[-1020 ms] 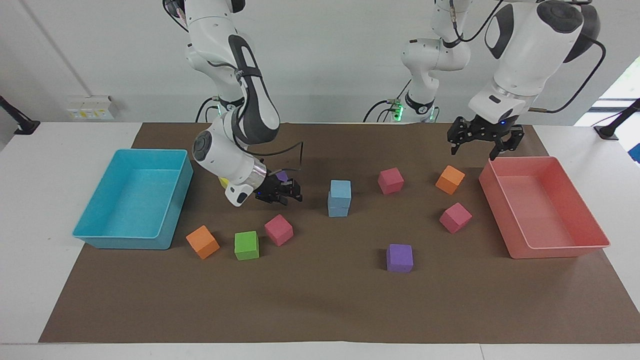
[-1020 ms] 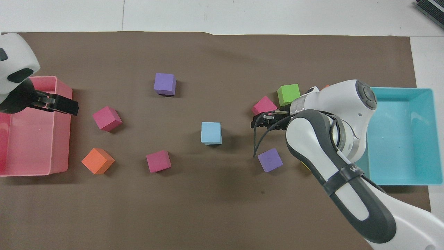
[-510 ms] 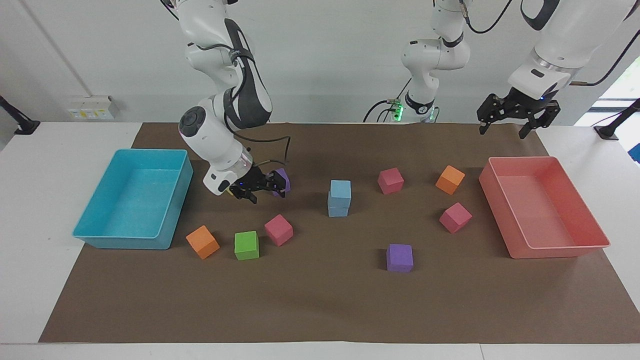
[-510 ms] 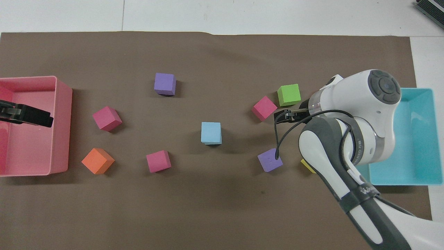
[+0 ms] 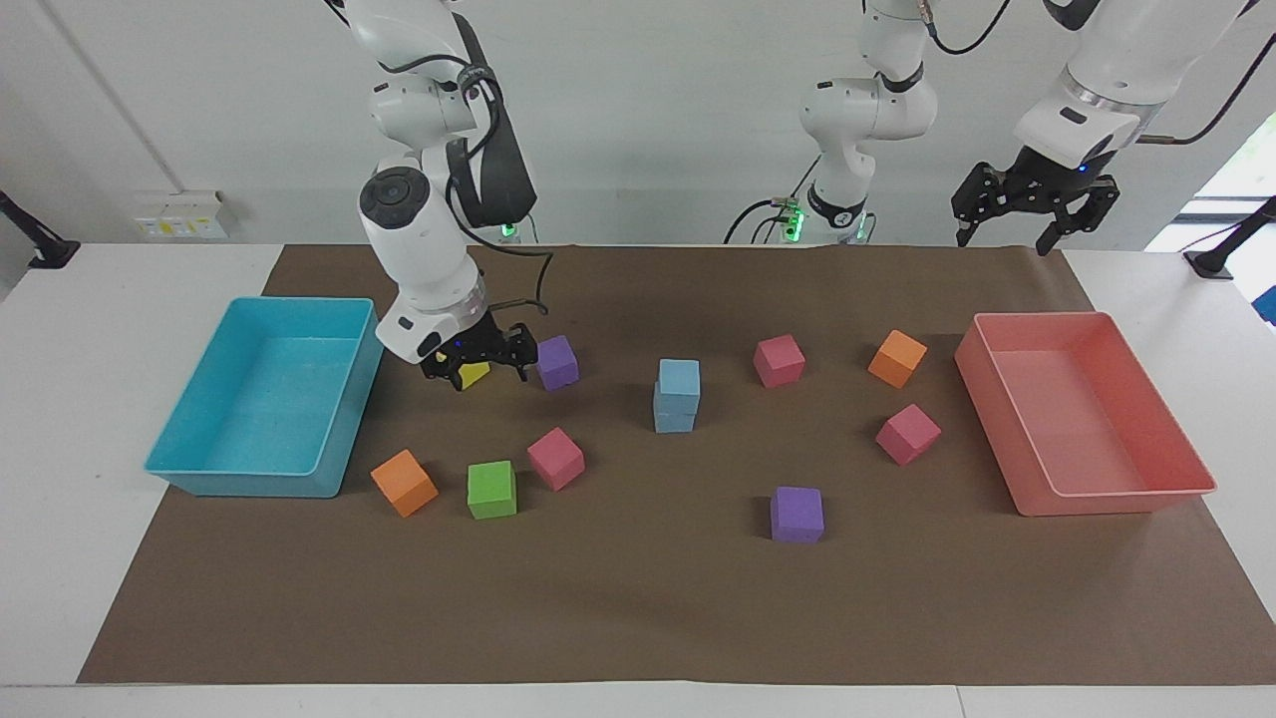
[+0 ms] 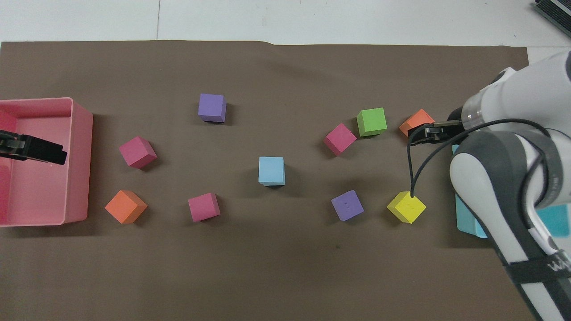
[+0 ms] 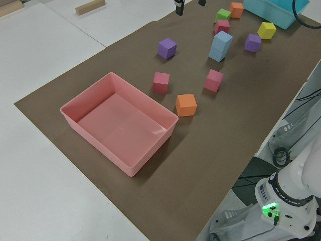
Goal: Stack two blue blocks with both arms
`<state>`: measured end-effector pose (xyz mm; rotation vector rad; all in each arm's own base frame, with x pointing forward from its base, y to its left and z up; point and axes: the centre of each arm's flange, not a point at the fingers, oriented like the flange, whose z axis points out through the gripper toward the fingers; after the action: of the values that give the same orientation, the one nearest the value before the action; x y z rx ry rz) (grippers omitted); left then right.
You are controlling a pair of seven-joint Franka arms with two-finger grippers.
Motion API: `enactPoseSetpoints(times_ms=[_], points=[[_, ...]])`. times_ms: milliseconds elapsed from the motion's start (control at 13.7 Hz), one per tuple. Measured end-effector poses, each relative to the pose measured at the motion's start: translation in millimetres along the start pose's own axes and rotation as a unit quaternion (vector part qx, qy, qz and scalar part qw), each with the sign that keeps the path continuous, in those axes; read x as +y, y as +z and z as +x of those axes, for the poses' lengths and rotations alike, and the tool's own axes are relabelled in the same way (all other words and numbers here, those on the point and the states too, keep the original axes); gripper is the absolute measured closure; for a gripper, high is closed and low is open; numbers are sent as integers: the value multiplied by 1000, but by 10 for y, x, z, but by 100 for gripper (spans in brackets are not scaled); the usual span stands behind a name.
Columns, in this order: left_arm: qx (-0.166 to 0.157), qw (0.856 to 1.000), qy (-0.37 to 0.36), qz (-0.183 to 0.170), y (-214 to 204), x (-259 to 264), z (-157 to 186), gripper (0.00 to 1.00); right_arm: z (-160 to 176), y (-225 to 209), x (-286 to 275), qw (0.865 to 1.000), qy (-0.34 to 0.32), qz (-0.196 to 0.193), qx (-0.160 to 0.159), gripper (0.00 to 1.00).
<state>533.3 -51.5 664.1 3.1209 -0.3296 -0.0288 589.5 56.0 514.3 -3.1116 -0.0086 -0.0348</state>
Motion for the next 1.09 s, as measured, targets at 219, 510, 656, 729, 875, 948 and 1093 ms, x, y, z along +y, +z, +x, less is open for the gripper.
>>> enactPoseSetpoints(times_ms=[219,510,656,729,875,948,1093], points=[[1,1000,-2,0,-2,-24,-1,0,-194,-477,311,1000,19,-11,10,0],[2,1000,-5,0,5,-52,6,0,-398,-1142,465,999,32,-16,-1,0],[2,1000,-6,0,4,-61,5,0,-456,-1343,473,999,33,-19,-4,0],[2,1000,-6,0,4,-63,5,0,-512,-1464,505,999,34,-25,-7,0],[2,1000,-6,0,4,-64,4,0,-671,-1660,599,999,27,-25,-9,0],[2,1000,-6,0,5,-64,4,0,-738,-1695,636,999,24,-24,-9,0],[2,1000,-7,0,5,-65,4,0,-813,-1644,650,1000,16,-22,-14,0]])
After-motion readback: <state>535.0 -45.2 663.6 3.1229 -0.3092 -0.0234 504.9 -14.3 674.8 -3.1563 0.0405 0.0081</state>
